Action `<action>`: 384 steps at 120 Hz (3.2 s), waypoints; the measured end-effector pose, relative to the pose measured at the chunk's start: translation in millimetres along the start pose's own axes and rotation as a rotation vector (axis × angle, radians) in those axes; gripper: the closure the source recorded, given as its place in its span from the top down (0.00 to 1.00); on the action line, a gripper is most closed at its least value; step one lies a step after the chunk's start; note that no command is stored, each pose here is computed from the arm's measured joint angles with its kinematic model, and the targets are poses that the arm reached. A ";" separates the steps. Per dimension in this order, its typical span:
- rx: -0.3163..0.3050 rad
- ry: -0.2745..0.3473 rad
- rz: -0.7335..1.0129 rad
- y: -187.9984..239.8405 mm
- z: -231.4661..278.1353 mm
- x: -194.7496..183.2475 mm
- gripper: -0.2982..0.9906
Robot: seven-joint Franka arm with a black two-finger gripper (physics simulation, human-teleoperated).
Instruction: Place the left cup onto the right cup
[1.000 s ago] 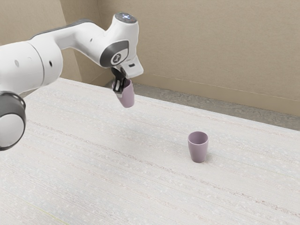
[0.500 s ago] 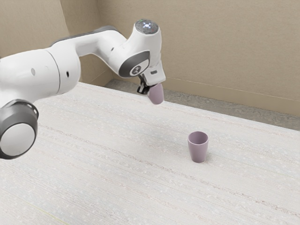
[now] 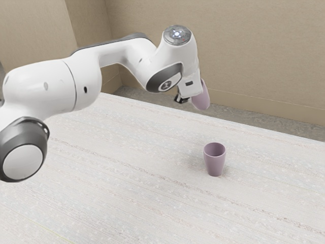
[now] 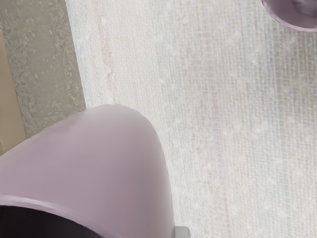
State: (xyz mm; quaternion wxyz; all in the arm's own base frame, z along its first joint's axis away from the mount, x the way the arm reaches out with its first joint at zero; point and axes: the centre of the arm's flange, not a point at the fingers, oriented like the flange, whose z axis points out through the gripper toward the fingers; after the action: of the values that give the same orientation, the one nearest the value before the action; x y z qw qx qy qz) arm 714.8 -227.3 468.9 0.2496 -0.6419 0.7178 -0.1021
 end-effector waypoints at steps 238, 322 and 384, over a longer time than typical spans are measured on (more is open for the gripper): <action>-0.222 -0.016 0.090 30.8 -11.2 121.3 0.16; -0.303 -0.040 0.090 40.9 -0.8 113.8 0.16; -0.326 -0.043 0.091 46.0 13.2 115.4 0.16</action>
State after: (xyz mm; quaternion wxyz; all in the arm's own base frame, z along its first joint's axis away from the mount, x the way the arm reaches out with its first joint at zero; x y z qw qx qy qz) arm 675.3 -330.1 409.9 0.1616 -0.6425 0.7479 0.0408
